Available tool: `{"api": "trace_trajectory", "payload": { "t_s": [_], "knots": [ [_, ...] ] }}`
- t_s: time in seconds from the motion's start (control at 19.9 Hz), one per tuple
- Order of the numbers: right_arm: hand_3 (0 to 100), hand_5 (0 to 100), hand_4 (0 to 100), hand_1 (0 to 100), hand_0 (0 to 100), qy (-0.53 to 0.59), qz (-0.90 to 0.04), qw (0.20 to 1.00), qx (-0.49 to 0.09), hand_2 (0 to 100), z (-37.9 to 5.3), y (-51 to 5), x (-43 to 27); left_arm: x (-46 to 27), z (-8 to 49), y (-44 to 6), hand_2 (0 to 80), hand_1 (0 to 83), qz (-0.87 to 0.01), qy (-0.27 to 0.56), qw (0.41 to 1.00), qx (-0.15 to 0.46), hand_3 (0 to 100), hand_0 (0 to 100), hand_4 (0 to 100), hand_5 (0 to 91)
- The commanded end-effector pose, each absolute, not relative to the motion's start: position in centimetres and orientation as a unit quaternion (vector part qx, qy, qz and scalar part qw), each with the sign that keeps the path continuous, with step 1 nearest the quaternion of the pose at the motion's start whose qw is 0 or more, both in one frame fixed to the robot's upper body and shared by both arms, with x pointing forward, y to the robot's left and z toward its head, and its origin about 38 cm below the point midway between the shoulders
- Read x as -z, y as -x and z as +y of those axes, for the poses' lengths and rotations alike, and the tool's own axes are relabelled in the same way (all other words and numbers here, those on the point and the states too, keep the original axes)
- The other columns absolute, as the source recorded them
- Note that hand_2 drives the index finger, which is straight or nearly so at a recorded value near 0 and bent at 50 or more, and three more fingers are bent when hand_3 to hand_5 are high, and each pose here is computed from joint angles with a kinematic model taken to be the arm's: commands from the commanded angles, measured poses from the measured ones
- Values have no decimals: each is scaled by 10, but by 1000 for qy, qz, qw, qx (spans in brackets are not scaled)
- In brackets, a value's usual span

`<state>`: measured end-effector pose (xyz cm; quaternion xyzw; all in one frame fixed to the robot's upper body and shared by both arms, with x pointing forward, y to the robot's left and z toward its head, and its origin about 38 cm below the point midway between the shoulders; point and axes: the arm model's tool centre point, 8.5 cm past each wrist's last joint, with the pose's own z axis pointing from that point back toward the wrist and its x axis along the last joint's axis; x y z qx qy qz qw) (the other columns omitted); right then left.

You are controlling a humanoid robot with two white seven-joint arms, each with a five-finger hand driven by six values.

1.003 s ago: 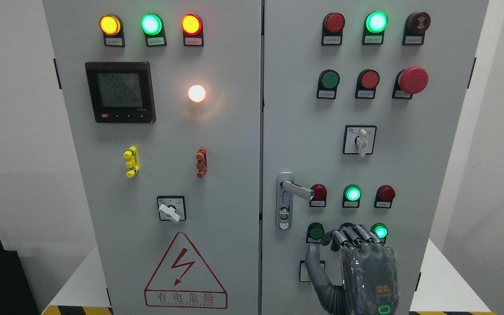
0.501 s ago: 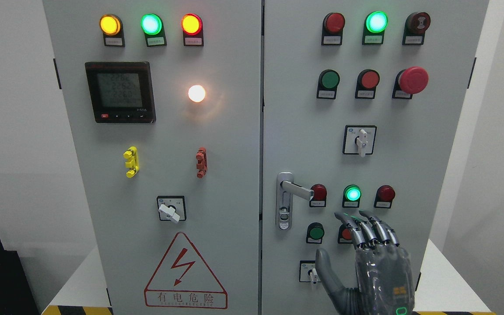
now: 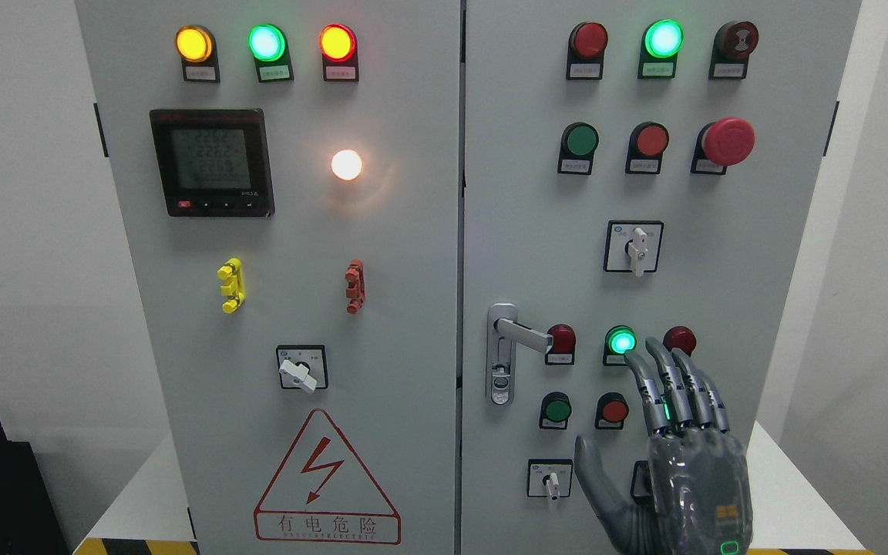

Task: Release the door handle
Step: 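Open the right hand and pull it away from the latch handle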

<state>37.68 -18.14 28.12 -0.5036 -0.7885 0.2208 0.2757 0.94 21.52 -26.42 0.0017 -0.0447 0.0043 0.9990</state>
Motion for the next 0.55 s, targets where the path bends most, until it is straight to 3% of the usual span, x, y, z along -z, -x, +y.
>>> {"api": "trace_trajectory", "payload": {
  "t_s": [0.0, 0.5],
  "knots": [
    [83, 0, 18, 87, 461, 498, -792, 274, -222, 93, -177, -374, -281, 264, 215, -12, 0, 389, -41, -1, 999, -2, 0, 120, 0, 0],
    [101, 0, 37, 129, 424, 499, -791, 276, -222, 130, -177, -375, -281, 264, 215, -11, 0, 389, -41, -1, 999, -2, 0, 120, 0, 0]
  ]
}}
